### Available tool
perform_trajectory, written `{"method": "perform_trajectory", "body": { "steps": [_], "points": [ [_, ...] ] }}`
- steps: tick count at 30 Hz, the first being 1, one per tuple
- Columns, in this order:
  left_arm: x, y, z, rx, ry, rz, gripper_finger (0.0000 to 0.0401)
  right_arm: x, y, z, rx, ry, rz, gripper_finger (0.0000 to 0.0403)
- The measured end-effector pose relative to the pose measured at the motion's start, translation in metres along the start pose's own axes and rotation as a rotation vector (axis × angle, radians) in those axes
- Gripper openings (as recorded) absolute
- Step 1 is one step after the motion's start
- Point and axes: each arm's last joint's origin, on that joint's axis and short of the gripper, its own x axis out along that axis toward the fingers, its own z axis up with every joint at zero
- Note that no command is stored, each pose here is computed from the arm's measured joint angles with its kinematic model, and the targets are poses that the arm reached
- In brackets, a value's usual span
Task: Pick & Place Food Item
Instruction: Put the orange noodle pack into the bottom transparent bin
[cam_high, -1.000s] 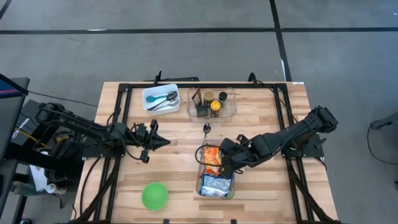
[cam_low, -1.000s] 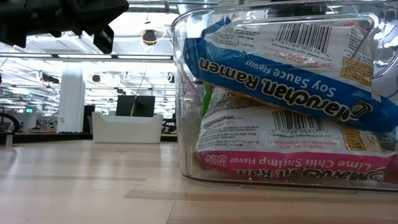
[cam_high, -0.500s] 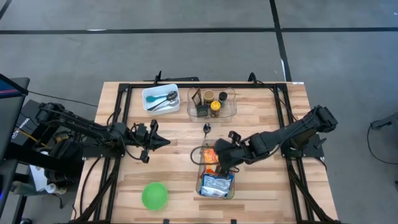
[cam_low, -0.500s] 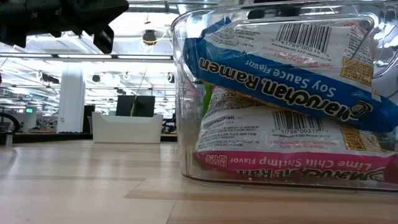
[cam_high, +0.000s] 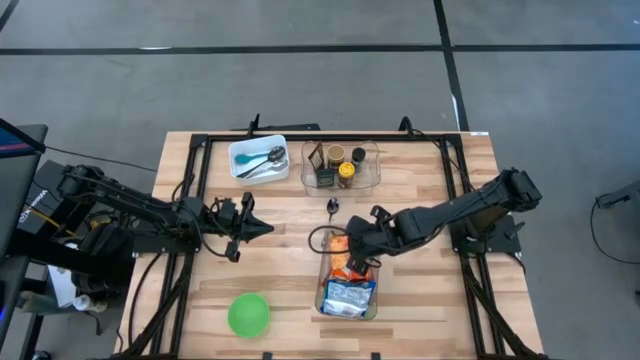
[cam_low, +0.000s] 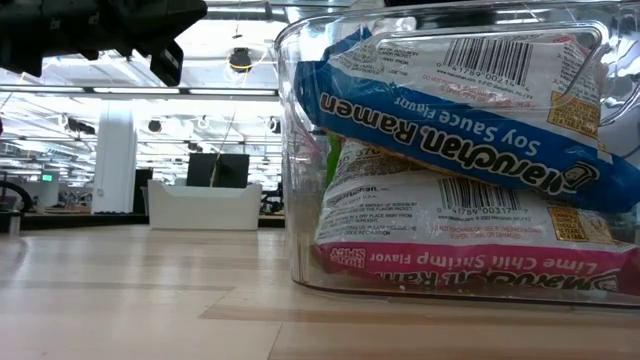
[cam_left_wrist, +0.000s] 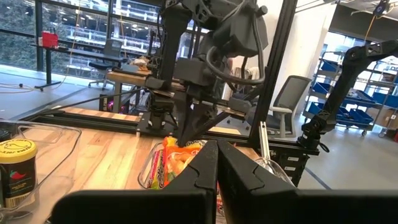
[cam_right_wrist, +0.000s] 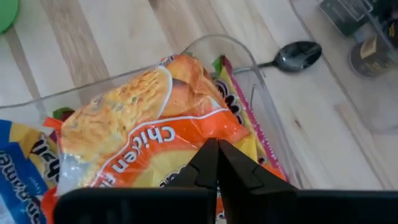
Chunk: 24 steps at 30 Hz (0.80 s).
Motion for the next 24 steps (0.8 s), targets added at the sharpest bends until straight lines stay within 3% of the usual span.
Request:
{"method": "perform_trajectory", "body": {
  "steps": [17,24],
  "points": [
    [0.000,0.000,0.000,0.000,0.000,0.000,0.0000,-0.001,-0.002,-0.003,-0.011,0.022,-0.032,0.0001],
    [0.000,0.000,0.000,0.000,0.000,0.000,0.0000,-0.018,0.000,0.004,-0.029,0.014,-0.057,0.0000]
  ]
}}
